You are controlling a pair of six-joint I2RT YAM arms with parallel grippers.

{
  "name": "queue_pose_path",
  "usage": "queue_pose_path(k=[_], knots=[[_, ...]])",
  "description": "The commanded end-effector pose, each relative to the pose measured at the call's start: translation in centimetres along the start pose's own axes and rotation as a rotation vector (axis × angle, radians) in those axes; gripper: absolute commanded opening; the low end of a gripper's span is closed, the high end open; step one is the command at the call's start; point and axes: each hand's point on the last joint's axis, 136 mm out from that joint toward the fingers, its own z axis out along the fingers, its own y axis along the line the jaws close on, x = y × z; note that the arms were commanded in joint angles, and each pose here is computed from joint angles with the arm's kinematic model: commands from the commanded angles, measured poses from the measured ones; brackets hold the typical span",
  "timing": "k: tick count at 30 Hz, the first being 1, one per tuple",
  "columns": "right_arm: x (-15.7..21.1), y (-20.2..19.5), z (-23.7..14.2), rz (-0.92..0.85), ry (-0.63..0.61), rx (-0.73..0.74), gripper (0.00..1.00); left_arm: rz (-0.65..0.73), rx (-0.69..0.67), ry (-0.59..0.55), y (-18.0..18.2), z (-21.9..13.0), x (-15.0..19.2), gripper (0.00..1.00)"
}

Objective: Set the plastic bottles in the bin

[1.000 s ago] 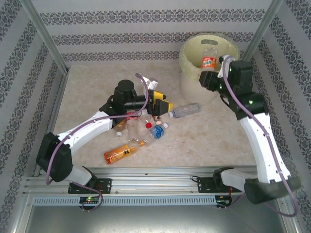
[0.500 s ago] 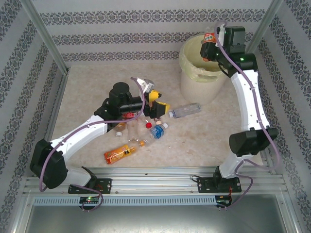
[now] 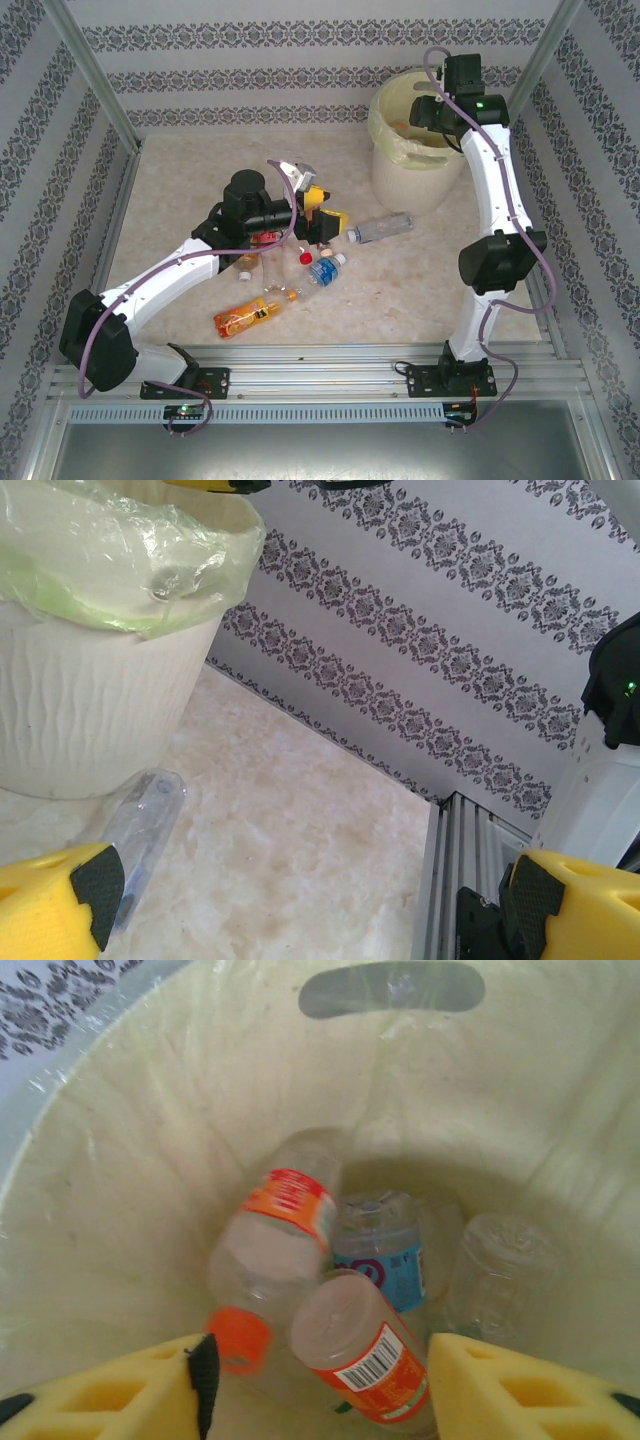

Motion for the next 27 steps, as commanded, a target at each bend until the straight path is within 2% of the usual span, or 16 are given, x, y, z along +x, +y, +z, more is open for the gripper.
queue_pose_path(k=[1,8,13,16,20,23,27], knots=[[-0.7,-0.8,-1.3,-0.008,-0.022,0.033,0.63,0.035,-0.015,-0.015,-0.2,-0.7,-0.8,1.00],[-0.8,1.0,-5.3,-0.020,-0.093,-0.080,0.72,0.060,-0.016,0.011,-0.4,-0.9,-0.6,1.00],[0.8,2.1,-8.7,-0.019,-0.132,-0.155,0.75,0.102,-0.081,0.068,0.7,-1.1,0.3,1.00],[2.7,3.1,-10.5,-0.037,-0.134,-0.200,0.76,0.077,-0.154,0.095,1.9,-1.2,0.4,1.00],[6.4,5.2,-12.7,-0.061,-0.105,-0.338,0.78,0.065,-0.152,0.093,1.9,-1.2,0.3,1.00],[10.0,7.5,-14.1,-0.095,-0.081,-0.453,0.79,0.130,-0.122,0.082,0.7,-1.8,-0.1,1.00],[14.2,10.0,-15.5,-0.150,-0.056,-0.537,0.79,0.229,-0.161,0.086,0.0,-3.2,-0.8,1.00]])
